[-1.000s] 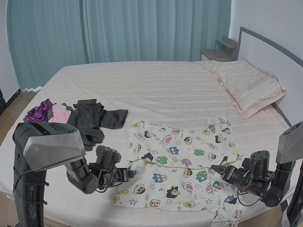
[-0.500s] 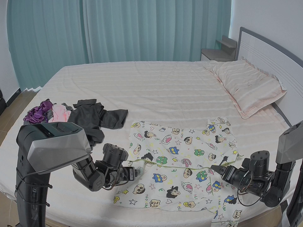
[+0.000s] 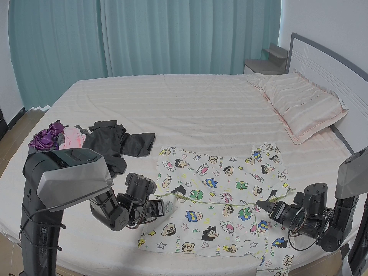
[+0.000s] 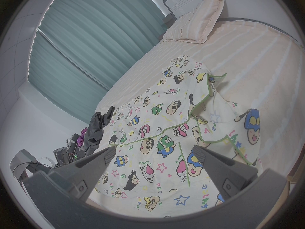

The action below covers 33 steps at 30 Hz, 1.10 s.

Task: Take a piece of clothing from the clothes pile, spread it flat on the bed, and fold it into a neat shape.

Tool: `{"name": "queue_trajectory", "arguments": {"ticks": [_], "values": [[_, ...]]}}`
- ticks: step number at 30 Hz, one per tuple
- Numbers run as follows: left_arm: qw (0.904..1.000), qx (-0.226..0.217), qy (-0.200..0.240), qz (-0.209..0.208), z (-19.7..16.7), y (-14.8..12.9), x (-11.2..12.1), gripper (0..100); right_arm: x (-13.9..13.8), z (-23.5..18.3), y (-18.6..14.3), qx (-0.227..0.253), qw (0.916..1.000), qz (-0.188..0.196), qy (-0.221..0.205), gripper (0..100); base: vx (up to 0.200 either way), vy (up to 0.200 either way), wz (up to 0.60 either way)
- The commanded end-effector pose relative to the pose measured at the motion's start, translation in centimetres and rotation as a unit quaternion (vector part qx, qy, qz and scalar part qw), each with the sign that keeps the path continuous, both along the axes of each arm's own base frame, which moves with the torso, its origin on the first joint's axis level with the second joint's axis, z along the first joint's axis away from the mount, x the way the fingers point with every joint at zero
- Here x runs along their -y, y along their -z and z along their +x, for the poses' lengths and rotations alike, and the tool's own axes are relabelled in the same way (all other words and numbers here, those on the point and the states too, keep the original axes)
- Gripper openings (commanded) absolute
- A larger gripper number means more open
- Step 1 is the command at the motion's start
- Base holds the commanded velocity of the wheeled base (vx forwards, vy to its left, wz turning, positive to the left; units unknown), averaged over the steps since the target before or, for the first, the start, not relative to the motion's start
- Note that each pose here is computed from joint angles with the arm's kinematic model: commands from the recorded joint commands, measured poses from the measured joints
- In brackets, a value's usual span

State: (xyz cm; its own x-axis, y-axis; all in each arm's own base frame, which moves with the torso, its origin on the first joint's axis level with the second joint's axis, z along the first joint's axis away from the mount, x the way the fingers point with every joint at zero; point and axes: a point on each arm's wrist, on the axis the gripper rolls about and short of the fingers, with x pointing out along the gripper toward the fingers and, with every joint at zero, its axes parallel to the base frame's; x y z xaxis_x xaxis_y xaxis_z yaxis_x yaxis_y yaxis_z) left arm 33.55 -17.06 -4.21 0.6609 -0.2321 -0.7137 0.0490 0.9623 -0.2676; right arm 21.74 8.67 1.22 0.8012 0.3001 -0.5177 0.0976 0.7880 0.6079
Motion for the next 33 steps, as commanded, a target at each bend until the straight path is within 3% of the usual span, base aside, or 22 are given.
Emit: {"name": "queue_trajectory", "arguments": {"ticks": [1, 5, 6, 26, 27, 33], "values": [[1.0000, 0.001, -0.004, -0.002, 0.2, -0.1, -0.3, 0, 0.0, 0.0, 0.0, 0.000, 1.0000, 0.000, 0.000, 100, 0.000, 0.000, 0.00], [1.0000, -0.001, -0.001, -0.006, 0.2, 0.0, -0.3, 0, 0.0, 0.0, 0.0, -0.001, 1.0000, 0.000, 0.000, 100, 0.000, 0.000, 0.00], [1.0000, -0.001, 0.002, -0.009, 0.2, -0.1, -0.2, 100, 0.0, 0.0, 0.0, -0.001, 1.0000, 0.000, -0.001, 100, 0.000, 0.000, 0.00], [0.9998, 0.003, 0.007, -0.020, 1.9, 0.0, 0.5, 100, 0.0, 0.0, 0.0, 0.000, 1.0000, 0.001, -0.001, 100, 0.000, 0.000, 0.00], [0.9997, -0.003, 0.013, -0.023, 2.0, 0.0, 0.7, 0, 0.0, 0.0, 0.0, 0.000, 1.0000, 0.001, -0.001, 100, 0.000, 0.000, 0.00], [0.9993, -0.014, 0.009, -0.034, 2.1, 0.0, 0.8, 0, 0.0, 0.0, 0.0, 0.000, 1.0000, 0.001, -0.001, 100, 0.000, 0.000, 0.00]]}}
